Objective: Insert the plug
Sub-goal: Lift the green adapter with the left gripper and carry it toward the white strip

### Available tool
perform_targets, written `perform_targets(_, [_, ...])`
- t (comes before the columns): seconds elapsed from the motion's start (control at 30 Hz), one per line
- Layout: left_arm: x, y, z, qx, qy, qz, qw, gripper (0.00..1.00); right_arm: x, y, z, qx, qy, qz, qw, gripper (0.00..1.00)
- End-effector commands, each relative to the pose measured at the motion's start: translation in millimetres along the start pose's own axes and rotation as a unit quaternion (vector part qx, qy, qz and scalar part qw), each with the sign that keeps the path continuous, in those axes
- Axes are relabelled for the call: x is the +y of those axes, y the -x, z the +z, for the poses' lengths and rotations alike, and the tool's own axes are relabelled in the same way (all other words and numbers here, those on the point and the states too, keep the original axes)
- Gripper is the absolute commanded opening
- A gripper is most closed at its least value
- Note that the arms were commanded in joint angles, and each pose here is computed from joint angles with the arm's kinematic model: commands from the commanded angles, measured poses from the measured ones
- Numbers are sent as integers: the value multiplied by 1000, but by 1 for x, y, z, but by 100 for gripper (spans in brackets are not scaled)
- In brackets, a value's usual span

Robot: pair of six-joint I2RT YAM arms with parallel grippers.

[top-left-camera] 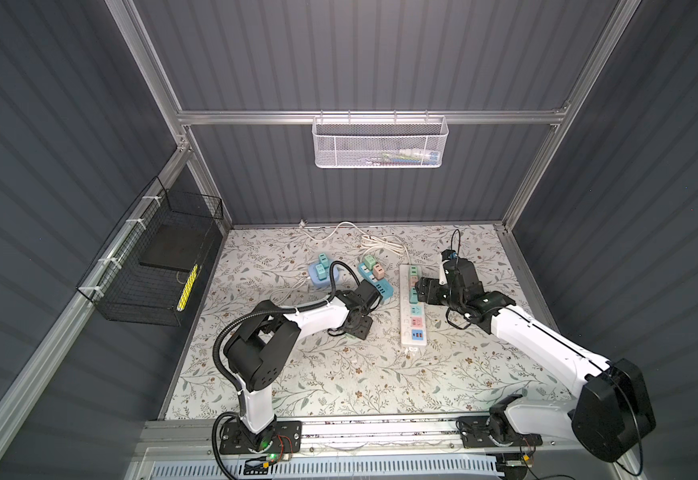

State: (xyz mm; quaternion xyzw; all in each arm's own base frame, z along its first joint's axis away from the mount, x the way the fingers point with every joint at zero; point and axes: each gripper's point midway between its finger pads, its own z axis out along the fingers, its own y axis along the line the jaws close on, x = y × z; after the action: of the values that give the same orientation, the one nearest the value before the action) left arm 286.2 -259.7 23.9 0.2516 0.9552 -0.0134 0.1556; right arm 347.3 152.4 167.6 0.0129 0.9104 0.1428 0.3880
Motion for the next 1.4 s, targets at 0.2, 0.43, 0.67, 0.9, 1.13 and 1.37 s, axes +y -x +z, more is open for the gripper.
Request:
perform_targets(0.2, [0, -10, -21, 50, -7, 50, 997, 67, 3, 12, -3, -9, -3, -3, 1000, 82])
perform_targets(0.43, [2, -19, -11, 82, -7, 43, 996, 59, 4, 14, -4, -11, -2, -3, 1000, 82])
perform_targets(0.67, [1, -20, -5, 88, -7, 35, 995, 52, 2, 10, -4, -8, -4, -1, 1000, 82])
perform_targets(0.9, [2, -26, -3, 90, -9, 33, 995, 38, 2, 9, -7, -10, -2, 1, 1000, 81])
perform_targets(1.13, [-11, 28, -54, -85, -61, 38, 994, 32, 7, 7, -9, 0, 13, 1, 1000, 81])
perform_targets(1.37, [-23, 79, -143, -385, -112, 80, 913, 27, 29, 4, -17, 20, 73, 8, 997, 79])
